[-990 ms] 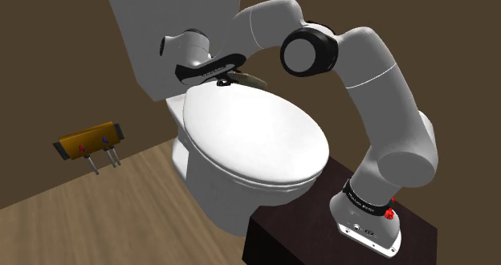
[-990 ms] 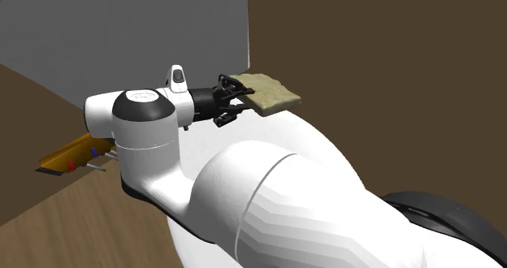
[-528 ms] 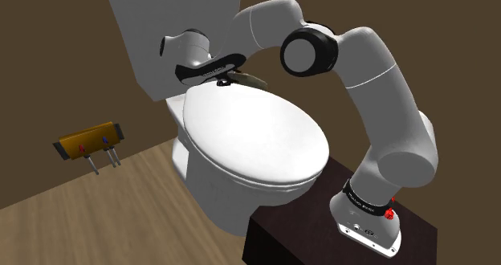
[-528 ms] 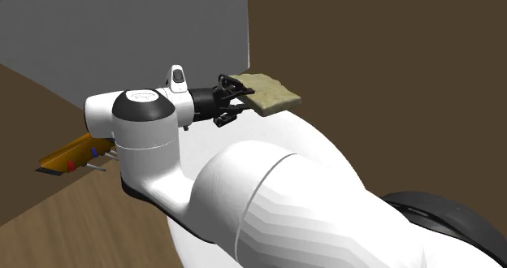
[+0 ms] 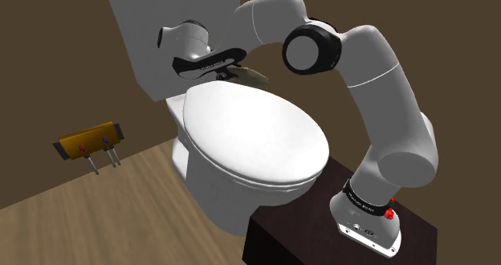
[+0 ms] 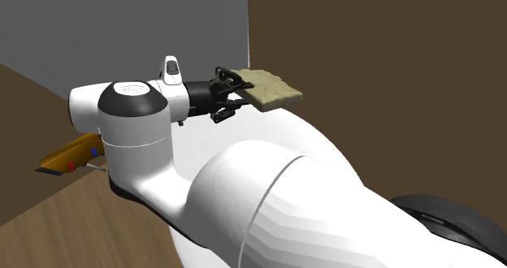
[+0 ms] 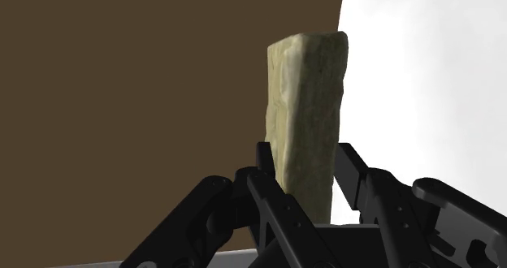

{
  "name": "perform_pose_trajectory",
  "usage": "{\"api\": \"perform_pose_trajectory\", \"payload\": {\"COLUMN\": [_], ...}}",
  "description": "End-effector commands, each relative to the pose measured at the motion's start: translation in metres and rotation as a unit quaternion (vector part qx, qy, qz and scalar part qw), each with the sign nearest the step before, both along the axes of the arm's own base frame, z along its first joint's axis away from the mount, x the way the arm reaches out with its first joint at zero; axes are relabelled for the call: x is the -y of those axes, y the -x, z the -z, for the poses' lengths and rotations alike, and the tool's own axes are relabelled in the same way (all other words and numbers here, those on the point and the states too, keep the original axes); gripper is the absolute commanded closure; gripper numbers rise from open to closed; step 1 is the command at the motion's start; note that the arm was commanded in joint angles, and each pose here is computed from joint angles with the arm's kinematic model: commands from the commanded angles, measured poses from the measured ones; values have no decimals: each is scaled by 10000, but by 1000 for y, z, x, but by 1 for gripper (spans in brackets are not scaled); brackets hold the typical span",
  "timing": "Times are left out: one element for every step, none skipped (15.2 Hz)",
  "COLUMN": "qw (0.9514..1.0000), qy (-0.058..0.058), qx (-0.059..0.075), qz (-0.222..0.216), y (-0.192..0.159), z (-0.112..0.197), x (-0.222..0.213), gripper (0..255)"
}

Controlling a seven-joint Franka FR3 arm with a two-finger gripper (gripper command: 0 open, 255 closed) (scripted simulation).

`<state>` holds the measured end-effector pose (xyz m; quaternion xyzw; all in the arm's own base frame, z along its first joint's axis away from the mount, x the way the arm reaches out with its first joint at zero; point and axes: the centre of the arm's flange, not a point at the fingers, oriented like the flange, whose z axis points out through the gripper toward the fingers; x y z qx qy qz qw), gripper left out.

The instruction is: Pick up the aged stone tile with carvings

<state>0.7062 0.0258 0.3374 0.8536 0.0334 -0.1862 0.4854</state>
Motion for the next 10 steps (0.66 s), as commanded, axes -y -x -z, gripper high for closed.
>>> {"api": "perform_pose_trajectory", "payload": {"qw": [10000,10000,10000,10000,10000,10000,10000,10000,10000,10000], "qy": [5,5,5,5,5,5,5,5,5,5], "qx": [6,6,6,6,6,6,6,6,6,6], "qz": [2,2,2,2,2,2,2,2,2,2], "y": [0,0,0,0,0,0,0,0,0,0], "z": [-13,-18,-23,-29,-34,-39,-44,-50,-51,-51], "x": [2,2,2,2,2,2,2,2,2,2], "gripper": [255,255,255,255,255,255,255,255,255,255]}}
